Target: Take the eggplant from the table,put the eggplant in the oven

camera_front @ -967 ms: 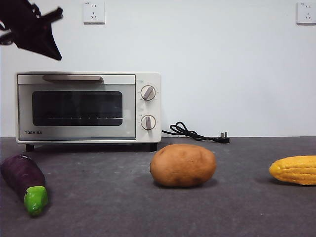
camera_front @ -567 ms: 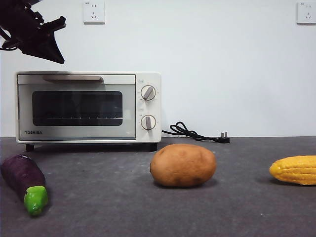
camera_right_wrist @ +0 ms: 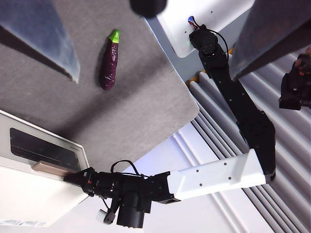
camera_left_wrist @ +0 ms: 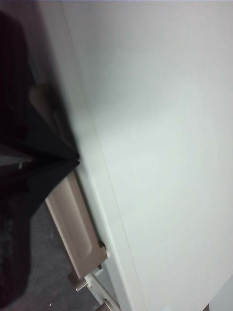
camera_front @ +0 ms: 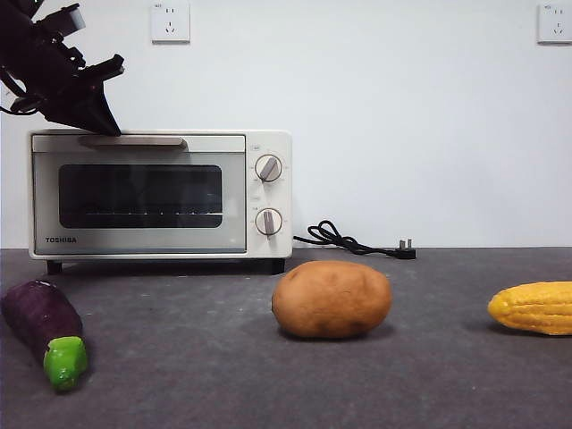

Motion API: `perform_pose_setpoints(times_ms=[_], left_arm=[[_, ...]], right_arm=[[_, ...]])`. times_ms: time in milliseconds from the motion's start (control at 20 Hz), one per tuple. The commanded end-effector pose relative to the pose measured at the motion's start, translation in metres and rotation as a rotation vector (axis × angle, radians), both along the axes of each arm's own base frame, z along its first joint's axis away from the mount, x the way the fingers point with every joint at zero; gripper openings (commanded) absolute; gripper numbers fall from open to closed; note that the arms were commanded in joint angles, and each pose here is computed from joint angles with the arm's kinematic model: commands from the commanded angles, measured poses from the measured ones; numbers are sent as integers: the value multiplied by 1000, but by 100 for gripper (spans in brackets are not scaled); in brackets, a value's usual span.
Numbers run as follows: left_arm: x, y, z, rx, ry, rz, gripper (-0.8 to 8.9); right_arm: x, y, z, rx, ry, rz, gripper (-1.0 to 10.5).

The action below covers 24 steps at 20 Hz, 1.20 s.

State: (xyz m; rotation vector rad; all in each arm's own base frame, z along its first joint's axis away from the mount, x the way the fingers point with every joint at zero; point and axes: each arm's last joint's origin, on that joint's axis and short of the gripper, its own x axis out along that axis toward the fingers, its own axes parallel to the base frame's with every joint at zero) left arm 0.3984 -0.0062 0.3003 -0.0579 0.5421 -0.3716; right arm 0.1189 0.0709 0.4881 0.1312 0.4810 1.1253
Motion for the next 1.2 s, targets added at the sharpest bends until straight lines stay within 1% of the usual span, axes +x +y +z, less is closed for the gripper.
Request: perform_pose_setpoints(times_ms=[50,150,400,950,1200], left_arm=[[5,1,-12,10,37,1,-6],[4,1,-13,8,57,-2,-6],[-1,-5,-18,-37,128,-75,-6],[-15,-29,-30,-18,306,-149,-6],[-21,-41,-33,-44,369,-209,-6]], right_arm=[[0,0,1,2,-16,6,635],[0,0,1,1,-18,6,634],[4,2,0,-4,-16,4,634],[17,7,-4,-19,16,2,634],[21,9,-6,-24,29,1,634]])
